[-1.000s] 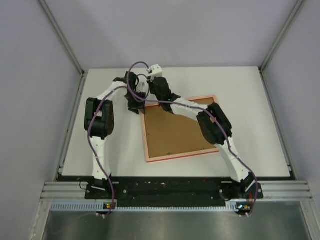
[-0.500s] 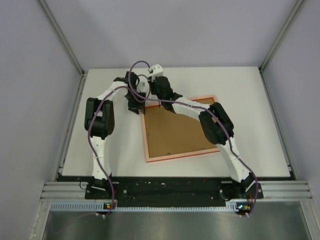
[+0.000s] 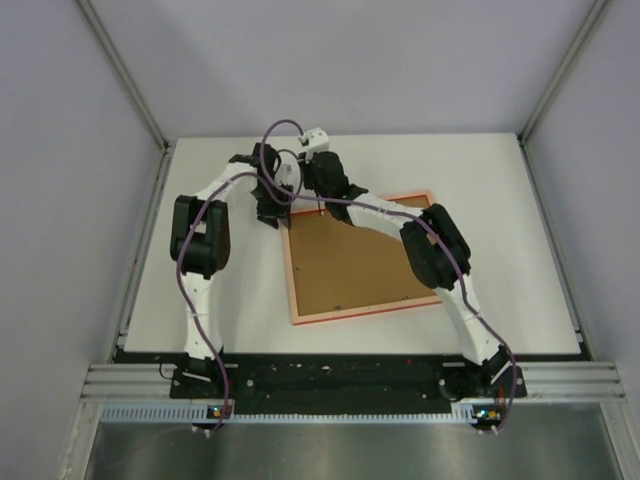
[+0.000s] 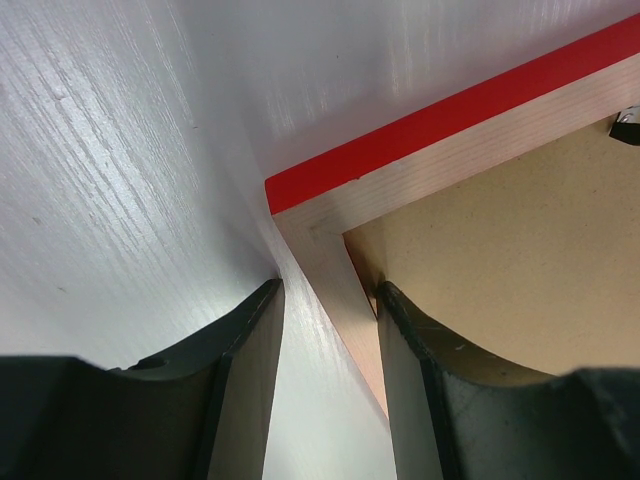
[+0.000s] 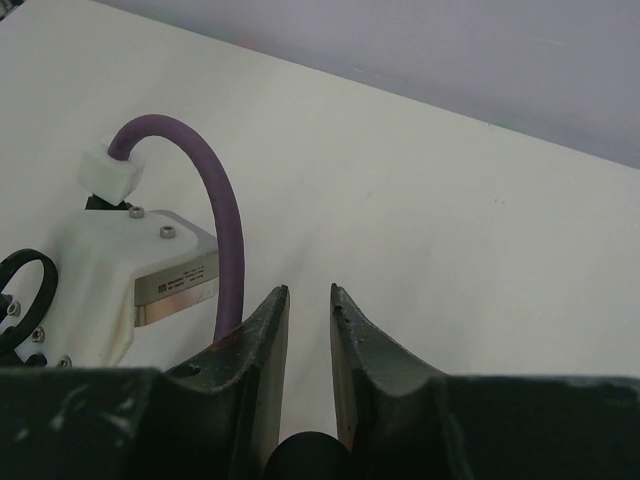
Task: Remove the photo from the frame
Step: Release the photo frame item from the photo frame.
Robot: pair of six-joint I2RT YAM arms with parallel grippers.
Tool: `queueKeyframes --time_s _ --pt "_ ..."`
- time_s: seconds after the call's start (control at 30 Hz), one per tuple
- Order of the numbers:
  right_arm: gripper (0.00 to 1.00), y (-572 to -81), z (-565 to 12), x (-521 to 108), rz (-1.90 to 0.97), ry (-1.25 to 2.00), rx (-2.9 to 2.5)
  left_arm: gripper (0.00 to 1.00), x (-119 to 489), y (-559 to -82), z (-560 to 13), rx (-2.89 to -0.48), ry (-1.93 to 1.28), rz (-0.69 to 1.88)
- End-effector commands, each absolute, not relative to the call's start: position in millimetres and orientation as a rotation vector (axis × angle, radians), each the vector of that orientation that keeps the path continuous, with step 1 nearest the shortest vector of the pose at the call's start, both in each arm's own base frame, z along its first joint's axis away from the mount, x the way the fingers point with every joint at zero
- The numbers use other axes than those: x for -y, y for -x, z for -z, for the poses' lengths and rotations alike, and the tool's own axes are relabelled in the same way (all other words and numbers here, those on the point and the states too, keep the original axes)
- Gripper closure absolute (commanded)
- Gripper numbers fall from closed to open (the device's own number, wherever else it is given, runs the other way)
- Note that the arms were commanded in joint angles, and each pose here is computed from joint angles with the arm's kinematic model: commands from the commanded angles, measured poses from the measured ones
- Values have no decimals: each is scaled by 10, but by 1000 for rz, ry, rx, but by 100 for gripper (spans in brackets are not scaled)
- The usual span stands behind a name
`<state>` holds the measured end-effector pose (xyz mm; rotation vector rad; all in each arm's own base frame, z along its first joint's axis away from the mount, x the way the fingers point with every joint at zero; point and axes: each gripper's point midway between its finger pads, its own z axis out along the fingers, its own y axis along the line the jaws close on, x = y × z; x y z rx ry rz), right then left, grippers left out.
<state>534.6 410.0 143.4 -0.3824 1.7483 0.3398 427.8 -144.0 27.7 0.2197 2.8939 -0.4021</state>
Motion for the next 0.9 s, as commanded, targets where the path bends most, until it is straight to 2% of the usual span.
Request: queueKeyframes --time_s 0.0,0.37,0.87 --pt "100 -5348 -1828 -4221 -440 374 -1687 52 1468 -4225 -60 -2936 -275 368" --pt "100 -5403 -1966 -4314 -468 375 -1663 52 1470 -4209 -60 -2938 -282 367" --pt "100 -5426 -1817 -4353 -459 381 -1689 52 1474 -4205 -83 -2935 -285 372"
